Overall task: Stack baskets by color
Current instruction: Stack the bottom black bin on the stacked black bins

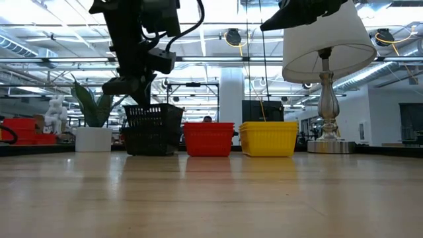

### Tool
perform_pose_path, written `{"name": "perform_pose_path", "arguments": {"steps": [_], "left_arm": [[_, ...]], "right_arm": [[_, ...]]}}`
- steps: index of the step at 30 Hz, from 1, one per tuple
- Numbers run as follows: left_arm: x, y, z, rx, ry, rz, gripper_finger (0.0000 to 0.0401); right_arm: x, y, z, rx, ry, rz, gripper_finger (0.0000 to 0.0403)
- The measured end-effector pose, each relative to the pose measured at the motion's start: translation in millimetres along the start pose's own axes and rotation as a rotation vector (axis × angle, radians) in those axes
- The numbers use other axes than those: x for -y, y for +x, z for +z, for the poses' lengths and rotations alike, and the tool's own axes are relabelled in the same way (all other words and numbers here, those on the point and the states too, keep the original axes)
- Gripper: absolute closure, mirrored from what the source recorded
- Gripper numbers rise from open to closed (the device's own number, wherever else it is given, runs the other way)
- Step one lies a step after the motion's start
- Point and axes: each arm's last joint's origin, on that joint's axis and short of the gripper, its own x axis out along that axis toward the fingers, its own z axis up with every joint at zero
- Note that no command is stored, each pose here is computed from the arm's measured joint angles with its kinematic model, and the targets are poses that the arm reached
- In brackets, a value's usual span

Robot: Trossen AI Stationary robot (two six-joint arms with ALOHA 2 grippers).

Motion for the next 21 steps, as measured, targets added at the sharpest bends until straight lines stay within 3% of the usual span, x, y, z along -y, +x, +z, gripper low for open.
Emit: {"name": "perform_pose_path", "arguments": {"steps": [21], "left_arm": [[-0.6,4.2,-1.5,0.009,-0.066,-0.082,0.0381]], "right_arm": [[0.1,0.0,0.0,0.000,0.005,0.000,0.0399]]}}
